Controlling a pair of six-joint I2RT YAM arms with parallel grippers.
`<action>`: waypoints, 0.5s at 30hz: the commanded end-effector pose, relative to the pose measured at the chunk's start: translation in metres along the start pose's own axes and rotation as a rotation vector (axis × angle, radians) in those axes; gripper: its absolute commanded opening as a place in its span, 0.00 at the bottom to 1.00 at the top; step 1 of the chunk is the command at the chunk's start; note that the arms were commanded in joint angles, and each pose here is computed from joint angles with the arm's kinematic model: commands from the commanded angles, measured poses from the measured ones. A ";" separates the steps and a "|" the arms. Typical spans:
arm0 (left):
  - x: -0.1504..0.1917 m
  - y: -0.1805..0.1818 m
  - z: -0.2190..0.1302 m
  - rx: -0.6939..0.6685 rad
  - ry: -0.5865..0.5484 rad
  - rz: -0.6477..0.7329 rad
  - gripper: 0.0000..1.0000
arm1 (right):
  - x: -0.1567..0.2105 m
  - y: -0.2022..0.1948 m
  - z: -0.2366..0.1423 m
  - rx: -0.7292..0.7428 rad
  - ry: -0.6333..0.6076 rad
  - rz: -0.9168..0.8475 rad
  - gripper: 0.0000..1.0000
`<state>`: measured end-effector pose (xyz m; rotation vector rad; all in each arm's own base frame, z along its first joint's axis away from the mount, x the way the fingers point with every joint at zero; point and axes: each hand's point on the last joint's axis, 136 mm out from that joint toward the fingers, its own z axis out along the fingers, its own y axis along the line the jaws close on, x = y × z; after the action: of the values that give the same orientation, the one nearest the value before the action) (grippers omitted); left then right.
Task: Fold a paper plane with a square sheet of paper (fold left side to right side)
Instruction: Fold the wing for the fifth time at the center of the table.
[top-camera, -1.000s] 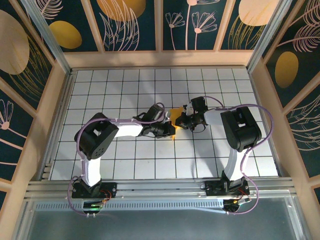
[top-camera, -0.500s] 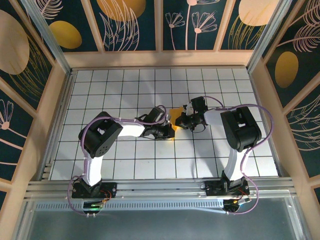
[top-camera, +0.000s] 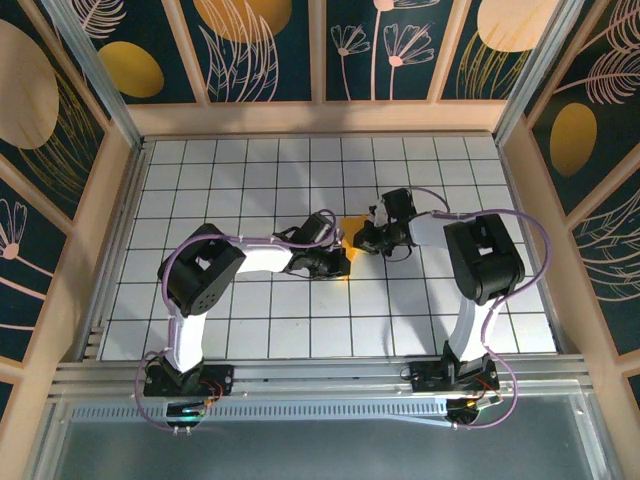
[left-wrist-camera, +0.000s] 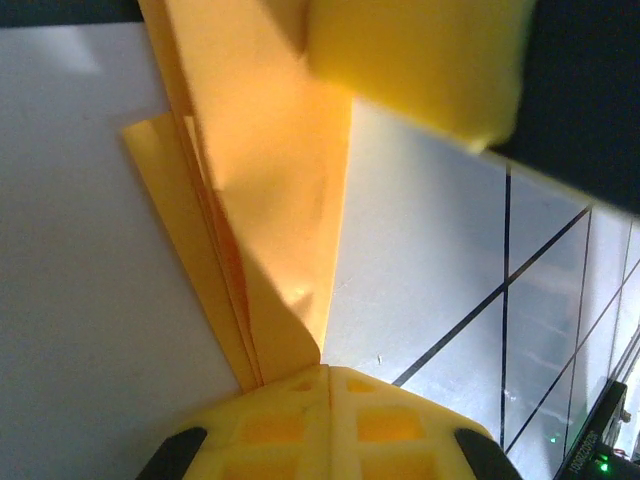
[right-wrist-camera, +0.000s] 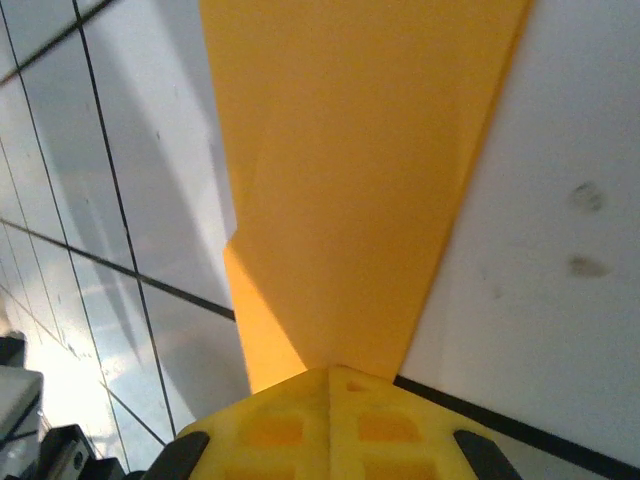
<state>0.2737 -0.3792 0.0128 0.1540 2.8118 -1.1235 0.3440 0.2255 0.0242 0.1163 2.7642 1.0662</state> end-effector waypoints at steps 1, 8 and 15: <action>0.025 0.053 0.007 -0.189 0.067 -0.061 0.00 | -0.023 0.010 -0.023 0.014 -0.082 -0.046 0.00; 0.025 0.052 0.007 -0.184 0.071 -0.057 0.00 | -0.037 0.016 -0.019 -0.033 -0.087 -0.051 0.00; 0.025 0.051 0.006 -0.182 0.067 -0.056 0.00 | -0.041 0.009 -0.005 -0.031 -0.066 -0.037 0.00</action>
<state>0.2737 -0.3792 0.0129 0.1634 2.8123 -1.1168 0.3796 0.2200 0.0459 0.1131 2.6730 1.0583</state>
